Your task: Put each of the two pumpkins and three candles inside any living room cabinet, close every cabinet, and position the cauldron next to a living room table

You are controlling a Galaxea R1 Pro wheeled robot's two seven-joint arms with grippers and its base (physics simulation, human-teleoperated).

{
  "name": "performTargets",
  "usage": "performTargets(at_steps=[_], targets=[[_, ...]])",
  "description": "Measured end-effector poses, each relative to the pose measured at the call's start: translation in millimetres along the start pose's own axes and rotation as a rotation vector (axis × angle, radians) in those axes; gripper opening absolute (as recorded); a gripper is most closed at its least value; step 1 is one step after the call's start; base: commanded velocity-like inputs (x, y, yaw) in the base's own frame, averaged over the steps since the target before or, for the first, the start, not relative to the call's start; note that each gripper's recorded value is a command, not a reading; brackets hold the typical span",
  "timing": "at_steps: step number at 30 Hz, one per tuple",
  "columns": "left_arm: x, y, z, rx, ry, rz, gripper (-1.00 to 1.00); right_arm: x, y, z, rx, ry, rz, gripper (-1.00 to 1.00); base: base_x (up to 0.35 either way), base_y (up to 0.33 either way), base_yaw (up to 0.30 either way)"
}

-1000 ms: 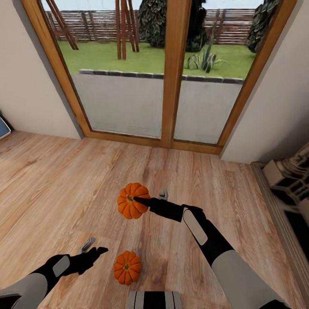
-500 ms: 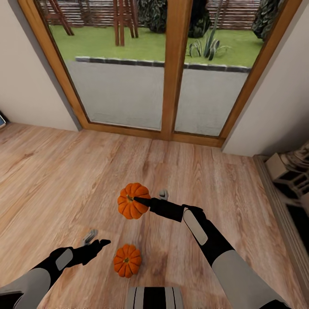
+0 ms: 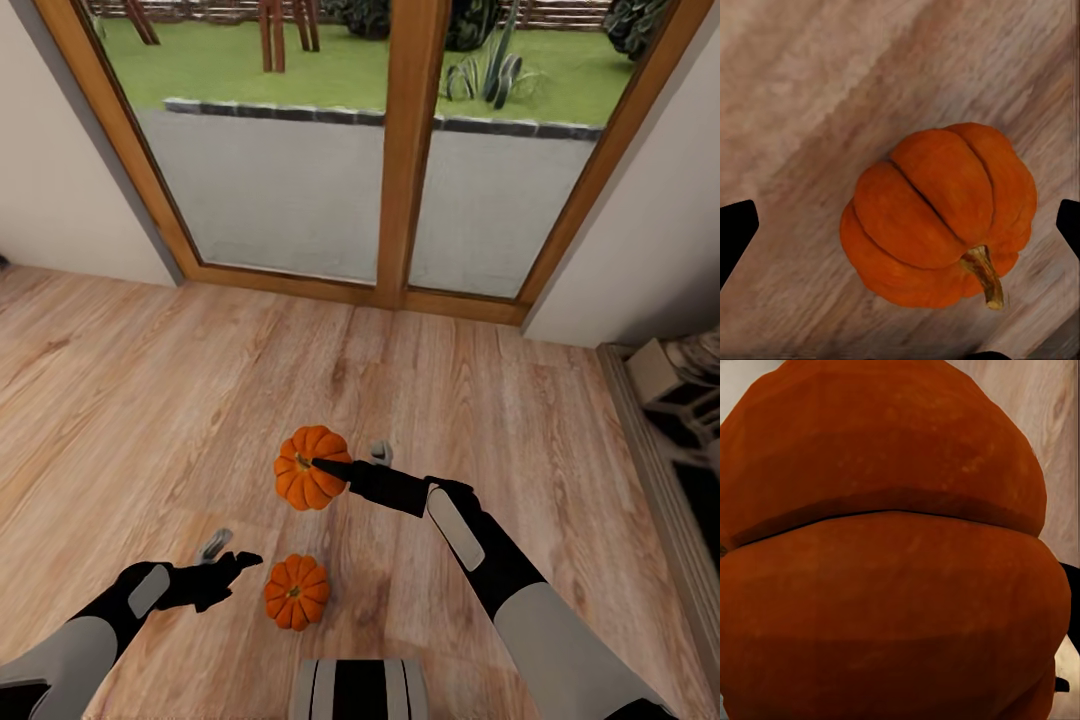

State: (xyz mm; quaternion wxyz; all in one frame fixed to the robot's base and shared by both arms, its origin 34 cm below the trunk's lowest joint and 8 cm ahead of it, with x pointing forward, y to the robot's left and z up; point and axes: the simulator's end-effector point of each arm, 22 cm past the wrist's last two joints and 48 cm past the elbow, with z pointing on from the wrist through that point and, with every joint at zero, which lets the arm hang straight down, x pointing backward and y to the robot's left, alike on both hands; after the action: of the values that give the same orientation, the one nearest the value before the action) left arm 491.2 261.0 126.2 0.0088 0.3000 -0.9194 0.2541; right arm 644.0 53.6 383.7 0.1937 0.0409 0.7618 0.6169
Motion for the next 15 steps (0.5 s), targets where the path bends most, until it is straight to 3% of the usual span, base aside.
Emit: performTargets(at_steps=[5, 7, 8, 11, 13, 15], targets=[[1.4, -0.8, 2.7, 0.023, 0.024, -0.007, 1.0, 4.2, -11.3, 0.7, 0.006, 0.002, 0.02, -1.0, 0.0, 0.0, 0.0], [-3.4, -5.7, 3.4, 0.034, 0.027, 0.01, 1.0, 6.6, -15.2, 1.5, 0.008, 0.004, 0.029, -1.0, 0.0, 0.0, 0.0], [-14.7, -16.9, -2.4, 0.036, 0.049, 0.064, 1.0, 7.6, -17.1, 1.9, 0.009, 0.005, 0.032, -1.0, 0.0, 0.0, 0.0], [-16.8, -37.6, -6.2, 0.05, 0.112, 0.156, 1.0, 10.4, -24.8, 1.3, 0.015, 0.007, 0.044, -1.0, 0.0, 0.0, 0.0], [-10.4, -59.7, -4.3, 0.099, 0.149, 0.21, 1.0, 11.7, -30.2, 0.4, 0.02, 0.007, 0.051, -1.0, 0.0, 0.0, 0.0], [-6.0, -63.6, -1.1, 0.116, 0.164, 0.219, 1.0, 14.0, -34.7, 0.4, 0.022, 0.01, 0.06, -1.0, 0.0, 0.0, 0.0]])
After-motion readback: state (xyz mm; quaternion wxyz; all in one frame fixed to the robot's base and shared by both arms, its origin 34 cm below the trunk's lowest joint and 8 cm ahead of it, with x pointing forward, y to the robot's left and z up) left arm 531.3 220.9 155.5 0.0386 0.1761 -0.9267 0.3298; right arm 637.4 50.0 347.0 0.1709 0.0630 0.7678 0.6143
